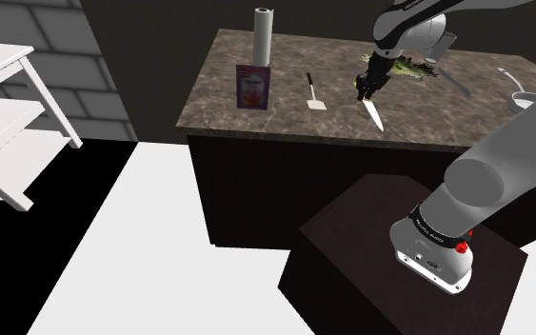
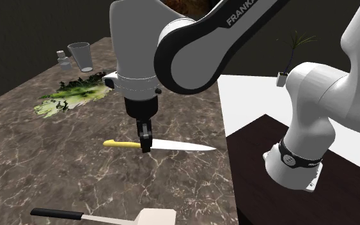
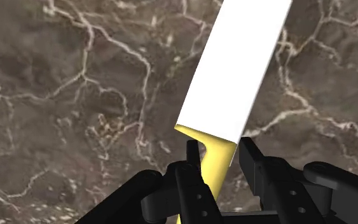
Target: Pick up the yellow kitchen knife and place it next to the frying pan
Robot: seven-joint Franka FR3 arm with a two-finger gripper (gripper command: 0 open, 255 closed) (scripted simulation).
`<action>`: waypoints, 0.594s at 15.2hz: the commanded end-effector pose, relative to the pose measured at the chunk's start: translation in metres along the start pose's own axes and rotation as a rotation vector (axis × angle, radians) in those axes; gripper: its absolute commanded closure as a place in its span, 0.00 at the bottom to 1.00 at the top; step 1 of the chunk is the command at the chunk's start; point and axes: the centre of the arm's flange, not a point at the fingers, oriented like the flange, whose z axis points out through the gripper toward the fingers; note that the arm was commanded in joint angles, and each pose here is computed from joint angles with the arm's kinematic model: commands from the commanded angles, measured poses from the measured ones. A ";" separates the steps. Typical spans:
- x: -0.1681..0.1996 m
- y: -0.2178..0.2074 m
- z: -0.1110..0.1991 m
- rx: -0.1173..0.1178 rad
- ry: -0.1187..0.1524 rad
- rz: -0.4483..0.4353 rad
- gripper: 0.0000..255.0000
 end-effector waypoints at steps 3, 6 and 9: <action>0.000 0.000 0.000 0.000 -0.001 0.000 1.00; 0.000 0.000 0.000 0.000 -0.001 0.000 1.00; 0.001 0.000 -0.015 0.000 -0.001 0.000 1.00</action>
